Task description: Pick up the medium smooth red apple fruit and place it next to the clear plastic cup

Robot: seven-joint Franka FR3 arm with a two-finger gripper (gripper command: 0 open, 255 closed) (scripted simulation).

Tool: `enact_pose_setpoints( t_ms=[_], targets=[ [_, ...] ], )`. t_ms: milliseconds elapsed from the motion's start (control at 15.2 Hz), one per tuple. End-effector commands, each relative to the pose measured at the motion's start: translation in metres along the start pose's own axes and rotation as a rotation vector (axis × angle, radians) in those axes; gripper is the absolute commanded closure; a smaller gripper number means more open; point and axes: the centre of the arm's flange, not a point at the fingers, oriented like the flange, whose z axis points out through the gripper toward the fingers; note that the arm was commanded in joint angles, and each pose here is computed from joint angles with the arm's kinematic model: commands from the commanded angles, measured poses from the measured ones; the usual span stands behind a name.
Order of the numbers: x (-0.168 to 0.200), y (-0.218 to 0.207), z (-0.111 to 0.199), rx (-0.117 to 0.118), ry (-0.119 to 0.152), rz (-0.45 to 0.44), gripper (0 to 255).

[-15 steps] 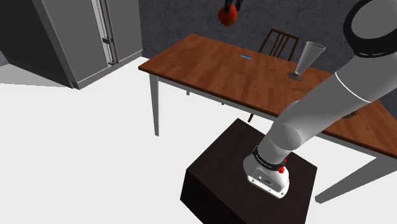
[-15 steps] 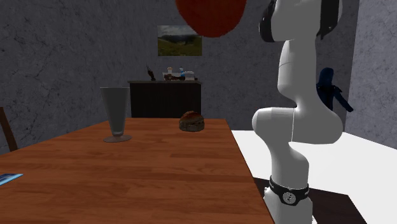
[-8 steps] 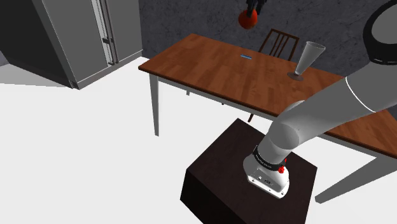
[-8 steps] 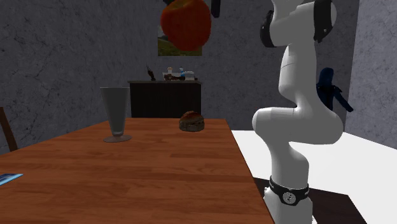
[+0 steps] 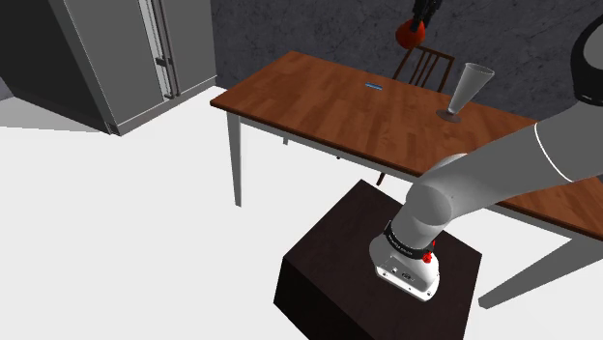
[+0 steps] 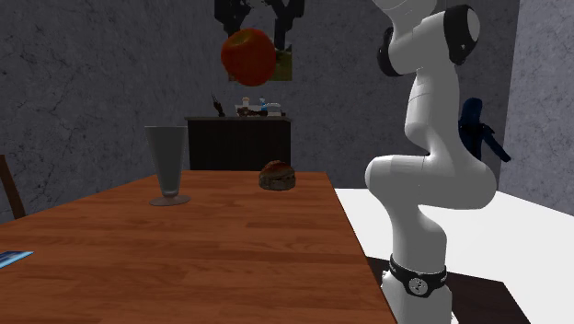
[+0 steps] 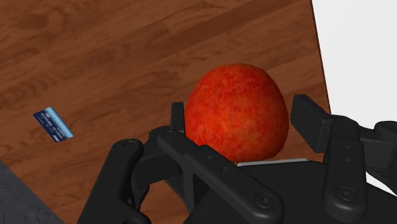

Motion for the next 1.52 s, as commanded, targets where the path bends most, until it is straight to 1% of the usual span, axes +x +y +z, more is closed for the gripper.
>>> enact_pose_setpoints(
  t_ms=[0,1452],
  targets=[
    [-0.019,0.018,0.002,0.0,0.0,-0.002,255],
    [-0.228,0.22,0.011,0.0,0.0,-0.002,255]
  ],
)
